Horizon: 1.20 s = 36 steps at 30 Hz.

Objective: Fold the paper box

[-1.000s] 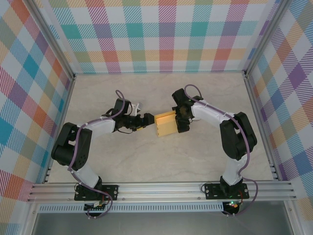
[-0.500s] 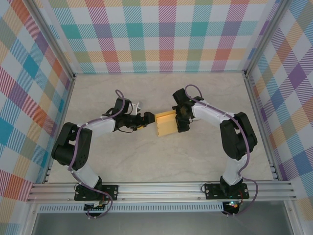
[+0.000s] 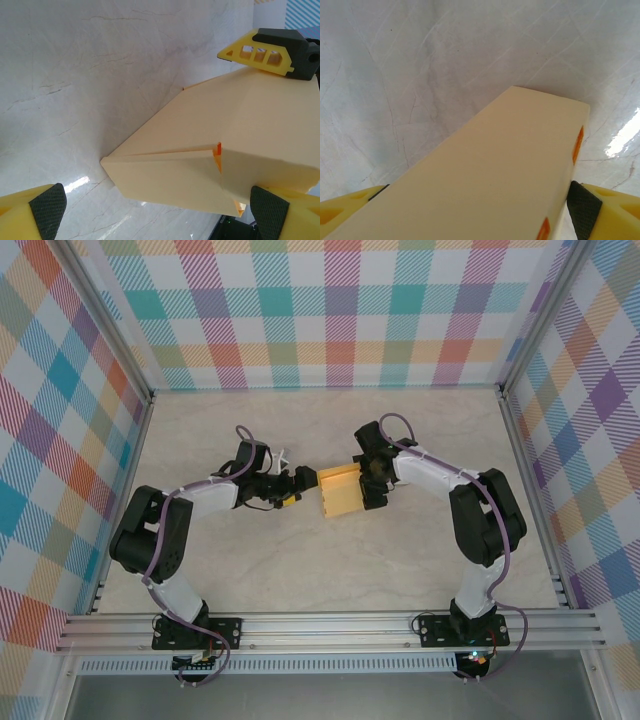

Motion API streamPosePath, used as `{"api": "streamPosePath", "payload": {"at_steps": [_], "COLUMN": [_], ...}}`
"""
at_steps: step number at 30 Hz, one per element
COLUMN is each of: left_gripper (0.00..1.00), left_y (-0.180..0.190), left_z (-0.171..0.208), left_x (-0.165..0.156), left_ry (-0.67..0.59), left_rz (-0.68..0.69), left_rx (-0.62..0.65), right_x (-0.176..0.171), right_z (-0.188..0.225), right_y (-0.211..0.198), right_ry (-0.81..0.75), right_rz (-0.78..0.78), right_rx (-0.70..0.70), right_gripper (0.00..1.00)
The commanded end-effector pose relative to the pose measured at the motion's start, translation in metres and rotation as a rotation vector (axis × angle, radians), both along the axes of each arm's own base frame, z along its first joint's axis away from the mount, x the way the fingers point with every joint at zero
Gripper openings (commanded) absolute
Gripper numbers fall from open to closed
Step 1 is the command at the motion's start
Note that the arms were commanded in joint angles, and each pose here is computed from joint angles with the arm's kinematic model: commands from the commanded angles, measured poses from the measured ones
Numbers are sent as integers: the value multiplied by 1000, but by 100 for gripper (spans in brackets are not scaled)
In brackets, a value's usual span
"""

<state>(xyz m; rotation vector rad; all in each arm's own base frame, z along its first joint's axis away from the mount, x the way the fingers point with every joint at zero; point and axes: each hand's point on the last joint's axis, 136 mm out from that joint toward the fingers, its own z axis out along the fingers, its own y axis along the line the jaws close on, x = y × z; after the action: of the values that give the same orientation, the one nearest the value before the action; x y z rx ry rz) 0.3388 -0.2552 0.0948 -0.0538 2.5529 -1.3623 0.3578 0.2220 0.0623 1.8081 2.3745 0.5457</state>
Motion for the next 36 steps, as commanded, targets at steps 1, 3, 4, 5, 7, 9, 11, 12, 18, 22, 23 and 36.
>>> {"api": "streamPosePath", "payload": {"at_steps": [1, 3, 4, 5, 7, 9, 11, 12, 18, 22, 23, 36], "left_gripper": [98, 98, 98, 98, 98, 98, 98, 98, 98, 98, 98, 98], "left_y": [-21, -22, -21, -21, -21, -22, -24, -24, -24, -27, -28, -14], "left_z": [29, 27, 27, 27, 30, 33, 37, 37, 35, 44, 47, 24], "left_x": [13, 13, 14, 16, 19, 23, 25, 26, 28, 32, 34, 19], "left_ry": [-88, -83, -78, -73, -68, -67, -67, -64, -50, -51, -51, -66], "left_rz": [-32, -28, -20, -12, 3, 17, 22, 24, 38, 59, 67, -1], "left_rx": [-79, -80, -85, -90, -104, -123, -141, -138, -158, -209, -224, -105], "right_x": [-31, -30, -30, -30, -30, -32, -33, -34, -34, -34, -34, -33], "right_z": [-27, -28, -28, -29, -31, -33, -34, -35, -36, -37, -37, -36], "right_y": [16, 17, 18, 18, 18, 18, 18, 17, 18, 18, 18, 17], "right_ry": [117, 112, 110, 108, 105, 106, 102, 103, 100, 105, 107, 98], "right_rz": [93, 95, 97, 96, 99, 96, 95, 95, 98, 102, 103, 89], "right_rx": [22, 28, 31, 33, 39, 42, 44, 43, 48, 49, 47, 54], "right_gripper": [91, 92, 92, 92, 92, 92, 92, 92, 91, 90, 90, 86]}}
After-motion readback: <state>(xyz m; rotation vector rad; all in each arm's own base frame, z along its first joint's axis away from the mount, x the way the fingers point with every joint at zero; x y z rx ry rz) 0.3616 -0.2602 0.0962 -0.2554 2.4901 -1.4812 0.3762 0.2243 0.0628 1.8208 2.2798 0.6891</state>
